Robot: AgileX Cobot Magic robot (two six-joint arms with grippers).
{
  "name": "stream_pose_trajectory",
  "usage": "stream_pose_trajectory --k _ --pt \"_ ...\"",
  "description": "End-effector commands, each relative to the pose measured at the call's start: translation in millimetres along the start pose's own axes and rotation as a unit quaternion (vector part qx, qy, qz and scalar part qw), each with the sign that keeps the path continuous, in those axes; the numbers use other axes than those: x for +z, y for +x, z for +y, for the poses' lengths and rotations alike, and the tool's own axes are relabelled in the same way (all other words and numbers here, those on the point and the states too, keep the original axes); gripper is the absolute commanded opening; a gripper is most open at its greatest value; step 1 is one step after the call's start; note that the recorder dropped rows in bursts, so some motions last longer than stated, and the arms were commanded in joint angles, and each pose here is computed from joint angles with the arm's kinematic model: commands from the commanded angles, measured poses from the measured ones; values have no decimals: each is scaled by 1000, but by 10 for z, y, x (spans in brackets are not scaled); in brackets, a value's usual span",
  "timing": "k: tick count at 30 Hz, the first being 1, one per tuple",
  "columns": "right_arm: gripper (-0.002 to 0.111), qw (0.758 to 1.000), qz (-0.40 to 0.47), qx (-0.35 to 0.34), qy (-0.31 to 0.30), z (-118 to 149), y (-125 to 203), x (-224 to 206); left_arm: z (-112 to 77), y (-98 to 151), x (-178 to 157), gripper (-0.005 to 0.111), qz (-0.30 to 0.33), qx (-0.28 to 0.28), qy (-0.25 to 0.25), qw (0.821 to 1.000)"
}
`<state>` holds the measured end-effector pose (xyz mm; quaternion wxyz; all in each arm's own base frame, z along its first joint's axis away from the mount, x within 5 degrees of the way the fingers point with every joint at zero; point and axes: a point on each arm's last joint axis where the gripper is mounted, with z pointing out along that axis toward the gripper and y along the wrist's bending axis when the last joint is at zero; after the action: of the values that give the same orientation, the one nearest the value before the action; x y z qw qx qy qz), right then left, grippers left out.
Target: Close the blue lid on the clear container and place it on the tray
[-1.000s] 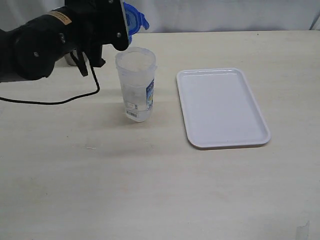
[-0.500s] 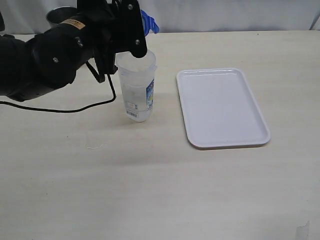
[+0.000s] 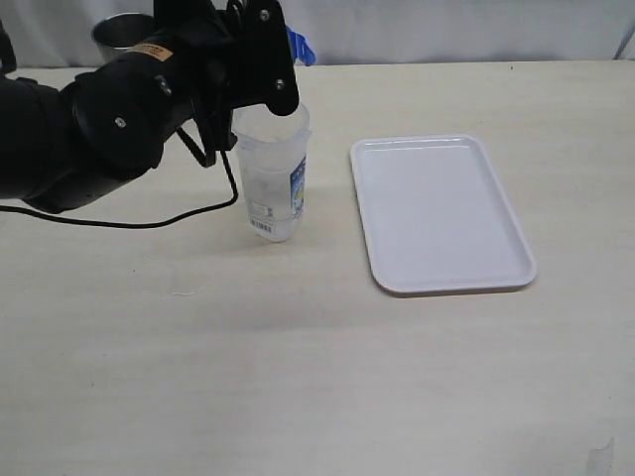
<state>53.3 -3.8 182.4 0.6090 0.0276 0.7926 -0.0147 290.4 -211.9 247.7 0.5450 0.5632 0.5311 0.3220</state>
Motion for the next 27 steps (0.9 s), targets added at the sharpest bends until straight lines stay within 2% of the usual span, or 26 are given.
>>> stream_pose_trajectory --k 1,22,27 --pt "4 1000 -1 -8 3 -5 3 1 52 -7 -15 0 7 -14 -10 1000" --pt "4 1000 -1 -8 3 -5 3 1 48 38 -16 0 32 -14 -9 999" --pt "4 1000 -1 -8 3 -5 3 1 85 54 -22 0 43 -9 -30 999"
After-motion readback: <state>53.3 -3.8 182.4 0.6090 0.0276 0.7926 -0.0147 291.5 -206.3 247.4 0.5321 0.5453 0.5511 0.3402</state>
